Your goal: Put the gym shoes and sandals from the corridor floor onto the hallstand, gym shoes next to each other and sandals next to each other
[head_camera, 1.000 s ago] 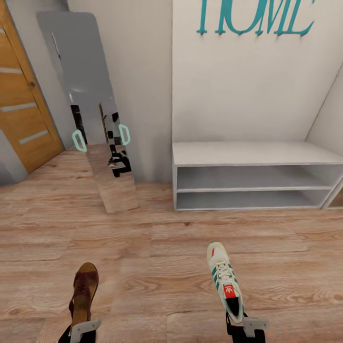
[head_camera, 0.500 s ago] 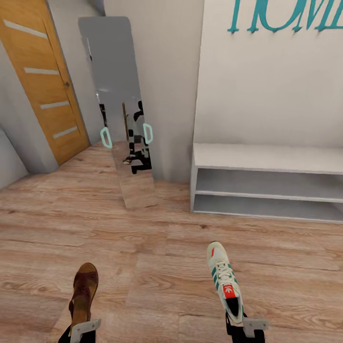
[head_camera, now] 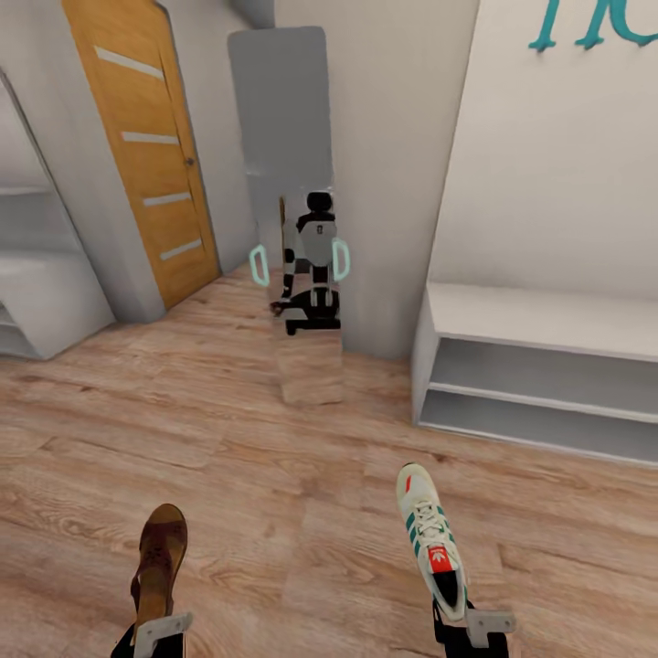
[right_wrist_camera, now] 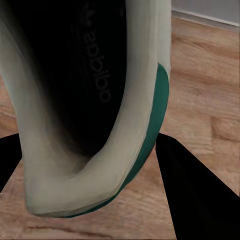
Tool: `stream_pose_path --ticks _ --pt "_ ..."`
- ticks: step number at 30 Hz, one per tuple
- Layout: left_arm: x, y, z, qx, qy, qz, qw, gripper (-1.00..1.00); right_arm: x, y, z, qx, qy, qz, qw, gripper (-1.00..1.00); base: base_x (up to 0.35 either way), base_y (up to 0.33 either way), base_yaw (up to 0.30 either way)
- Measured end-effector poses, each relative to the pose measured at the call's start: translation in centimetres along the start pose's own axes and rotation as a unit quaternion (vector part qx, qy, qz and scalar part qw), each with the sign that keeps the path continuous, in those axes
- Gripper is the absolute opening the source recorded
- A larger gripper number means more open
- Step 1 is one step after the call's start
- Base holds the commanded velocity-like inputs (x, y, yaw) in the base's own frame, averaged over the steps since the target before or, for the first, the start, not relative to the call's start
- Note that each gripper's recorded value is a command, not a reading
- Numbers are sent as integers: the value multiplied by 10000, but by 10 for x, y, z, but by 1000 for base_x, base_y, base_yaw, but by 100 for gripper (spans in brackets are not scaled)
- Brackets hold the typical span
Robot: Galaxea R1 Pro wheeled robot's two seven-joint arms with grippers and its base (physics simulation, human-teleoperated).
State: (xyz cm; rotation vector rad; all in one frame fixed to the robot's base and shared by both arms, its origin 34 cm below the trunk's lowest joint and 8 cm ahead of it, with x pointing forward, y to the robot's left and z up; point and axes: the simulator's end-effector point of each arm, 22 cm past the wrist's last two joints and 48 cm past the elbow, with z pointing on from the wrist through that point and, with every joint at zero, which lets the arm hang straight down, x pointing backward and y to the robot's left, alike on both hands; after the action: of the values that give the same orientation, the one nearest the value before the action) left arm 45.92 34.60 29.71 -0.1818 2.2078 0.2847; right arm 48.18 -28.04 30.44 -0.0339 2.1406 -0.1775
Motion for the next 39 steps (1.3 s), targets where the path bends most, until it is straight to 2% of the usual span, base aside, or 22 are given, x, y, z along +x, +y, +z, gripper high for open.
stream_pose_path --ticks 14,39 --pt "-1 0 0 2 -37 -12 10000 -100 0 0 0 -1 3 -1 10000 -100 273 204 280" --pt "8 0 0 -8 70 5 10000 -100 10 1 0 -13 107 -19 9999 -100 243 201 263"
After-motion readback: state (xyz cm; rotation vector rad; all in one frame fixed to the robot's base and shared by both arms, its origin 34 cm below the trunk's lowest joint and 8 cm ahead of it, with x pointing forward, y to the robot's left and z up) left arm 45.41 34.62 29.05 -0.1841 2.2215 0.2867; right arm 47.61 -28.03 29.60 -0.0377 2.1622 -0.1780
